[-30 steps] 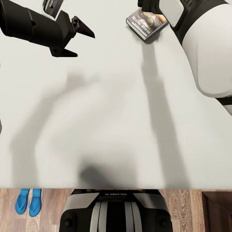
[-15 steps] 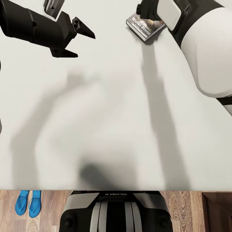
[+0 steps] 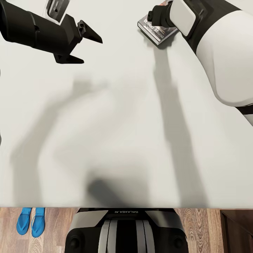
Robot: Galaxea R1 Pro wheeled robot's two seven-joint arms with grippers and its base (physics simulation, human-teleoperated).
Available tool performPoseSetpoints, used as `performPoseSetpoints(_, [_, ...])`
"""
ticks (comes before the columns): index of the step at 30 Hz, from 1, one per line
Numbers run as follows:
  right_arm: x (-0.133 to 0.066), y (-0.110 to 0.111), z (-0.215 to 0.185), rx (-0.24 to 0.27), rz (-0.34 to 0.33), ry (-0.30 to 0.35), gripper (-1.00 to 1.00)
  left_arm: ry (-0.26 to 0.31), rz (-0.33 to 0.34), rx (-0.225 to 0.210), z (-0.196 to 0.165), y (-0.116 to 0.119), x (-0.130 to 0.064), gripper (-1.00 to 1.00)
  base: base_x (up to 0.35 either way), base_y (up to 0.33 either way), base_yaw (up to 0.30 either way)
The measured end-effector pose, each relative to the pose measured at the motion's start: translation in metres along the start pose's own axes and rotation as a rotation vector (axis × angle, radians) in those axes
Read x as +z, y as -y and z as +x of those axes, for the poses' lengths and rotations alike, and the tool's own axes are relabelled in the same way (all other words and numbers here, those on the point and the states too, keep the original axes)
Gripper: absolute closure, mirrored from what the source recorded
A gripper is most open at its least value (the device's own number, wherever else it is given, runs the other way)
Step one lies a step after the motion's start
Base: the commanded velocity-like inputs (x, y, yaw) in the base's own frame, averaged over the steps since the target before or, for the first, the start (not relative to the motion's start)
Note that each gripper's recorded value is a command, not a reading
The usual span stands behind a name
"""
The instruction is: In the bedroom, move the book from the bed onto either nightstand, and place the two sandals side by side next to the bed.
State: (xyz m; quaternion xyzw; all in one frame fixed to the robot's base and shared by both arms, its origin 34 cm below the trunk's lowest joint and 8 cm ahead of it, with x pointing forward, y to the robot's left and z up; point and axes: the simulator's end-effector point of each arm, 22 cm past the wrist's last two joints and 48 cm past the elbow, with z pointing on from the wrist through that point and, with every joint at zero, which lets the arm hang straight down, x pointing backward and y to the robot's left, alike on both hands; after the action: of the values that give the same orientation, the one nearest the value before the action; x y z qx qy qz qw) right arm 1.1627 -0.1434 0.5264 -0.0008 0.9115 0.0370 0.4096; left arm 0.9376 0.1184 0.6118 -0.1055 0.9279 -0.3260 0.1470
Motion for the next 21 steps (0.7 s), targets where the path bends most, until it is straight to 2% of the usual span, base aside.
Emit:
performPoseSetpoints(13, [0.0,0.0,-0.0001,0.002,0.0,0.0,-1.0,0.0,-0.003,-0.005,0.0003,-0.0025,0.0002,-1.0,-0.003,-0.001,0.0])
performPoseSetpoints(21, [0.0003,-0.0004,-0.0002,0.007,-0.003,0.0,-1.0,0.0,-0.003,-0.006,-0.0001,-0.0027,0.0003,-1.0,-0.164,-0.069,0.0])
